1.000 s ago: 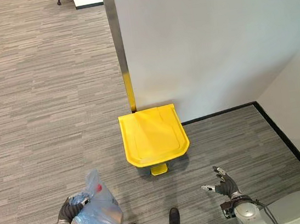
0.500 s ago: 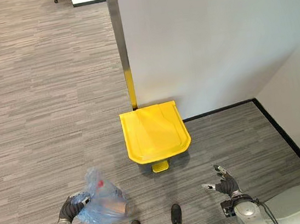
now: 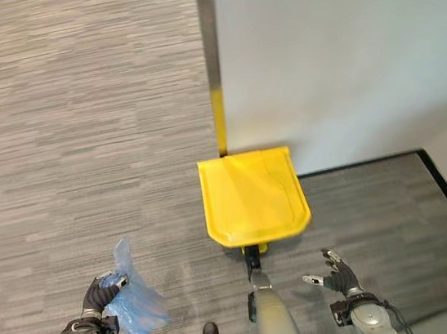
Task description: Gather garbage on tea table into small bin, then transfer packed bag to large trash can.
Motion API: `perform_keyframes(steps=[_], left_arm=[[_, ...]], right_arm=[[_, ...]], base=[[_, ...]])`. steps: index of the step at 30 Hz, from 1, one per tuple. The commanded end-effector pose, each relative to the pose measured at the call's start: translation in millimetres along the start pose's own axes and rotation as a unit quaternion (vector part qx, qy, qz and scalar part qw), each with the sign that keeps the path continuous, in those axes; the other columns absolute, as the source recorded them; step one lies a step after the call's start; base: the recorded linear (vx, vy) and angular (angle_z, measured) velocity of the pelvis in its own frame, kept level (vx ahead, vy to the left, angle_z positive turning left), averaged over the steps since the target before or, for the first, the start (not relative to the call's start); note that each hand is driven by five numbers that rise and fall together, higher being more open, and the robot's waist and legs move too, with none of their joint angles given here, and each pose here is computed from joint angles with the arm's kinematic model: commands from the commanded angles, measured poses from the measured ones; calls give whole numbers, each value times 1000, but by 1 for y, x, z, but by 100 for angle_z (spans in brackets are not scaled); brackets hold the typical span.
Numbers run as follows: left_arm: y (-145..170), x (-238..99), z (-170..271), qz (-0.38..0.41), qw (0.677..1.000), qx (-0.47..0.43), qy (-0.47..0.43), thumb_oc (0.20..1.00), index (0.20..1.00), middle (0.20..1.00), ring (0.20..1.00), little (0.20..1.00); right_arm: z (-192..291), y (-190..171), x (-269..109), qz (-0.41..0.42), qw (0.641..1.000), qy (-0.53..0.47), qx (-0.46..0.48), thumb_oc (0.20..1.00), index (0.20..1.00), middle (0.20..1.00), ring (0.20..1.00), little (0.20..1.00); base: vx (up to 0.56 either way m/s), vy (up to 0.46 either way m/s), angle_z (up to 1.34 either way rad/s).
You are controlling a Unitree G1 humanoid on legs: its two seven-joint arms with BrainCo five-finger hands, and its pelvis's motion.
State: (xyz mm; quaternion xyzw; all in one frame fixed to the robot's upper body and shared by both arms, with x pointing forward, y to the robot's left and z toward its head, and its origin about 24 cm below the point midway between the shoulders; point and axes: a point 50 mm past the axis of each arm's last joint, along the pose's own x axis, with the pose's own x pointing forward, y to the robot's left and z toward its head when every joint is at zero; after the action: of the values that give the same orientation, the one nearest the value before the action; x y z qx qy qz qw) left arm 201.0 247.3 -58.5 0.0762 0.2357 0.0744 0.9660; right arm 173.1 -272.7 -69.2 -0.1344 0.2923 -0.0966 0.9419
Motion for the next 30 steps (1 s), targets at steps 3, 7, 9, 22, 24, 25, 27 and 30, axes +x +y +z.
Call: perform_keyframes(steps=[3, 7, 9, 22, 24, 25, 27, 30], left_arm=[[25, 4, 33, 32, 996, -15, -79, 200, 200, 200, 200, 200], [24, 8, 41, 33, 995, -21, -94, 200, 200, 200, 200, 200], [24, 5, 38, 28, 995, -17, -90, 200, 200, 200, 200, 200], [-7, 11, 60, -56, 990, 8, -132, 200, 200, 200, 200, 200], [-14, 14, 70, -67, 987, 6, -148, 200, 200, 200, 200, 200], [-21, 17, 83, -80, 982, 5, -170, 200, 200, 200, 200, 200], [-27, 20, 96, -89, 978, -2, -190, 200, 200, 200, 200, 200], [-33, 22, 110, -103, 971, -5, -214, 200, 200, 200, 200, 200]], right_arm=[[24, -27, 5, -61, 996, -56, 42, 1000, 1000, 1000, 1000, 1000], [34, -32, 9, -82, 991, -75, 79, 1000, 1000, 1000, 1000, 1000], [35, -25, 11, -66, 991, -75, 84, 1000, 1000, 1000, 1000, 1000], [178, 83, 24, 158, 947, -277, 37, 1000, 1000, 1000, 1000, 1000], [205, 100, 23, 181, 935, -303, 30, 1000, 1000, 1000, 1000, 1000], [229, 117, 21, 197, 925, -324, 31, 1000, 1000, 1000, 1000, 1000], [252, 123, 22, 197, 920, -335, 47, 1000, 1000, 1000, 1000, 1000], [279, 121, 22, 187, 915, -354, 46, 1000, 1000, 1000, 1000, 1000]], base=[[143, -120, 37], [7, 40, 4], [-10, 72, -16], [-10, 10, -12], [-37, -29, 9], [-36, -41, 14], [-38, -34, 13], [-35, -16, 10]])
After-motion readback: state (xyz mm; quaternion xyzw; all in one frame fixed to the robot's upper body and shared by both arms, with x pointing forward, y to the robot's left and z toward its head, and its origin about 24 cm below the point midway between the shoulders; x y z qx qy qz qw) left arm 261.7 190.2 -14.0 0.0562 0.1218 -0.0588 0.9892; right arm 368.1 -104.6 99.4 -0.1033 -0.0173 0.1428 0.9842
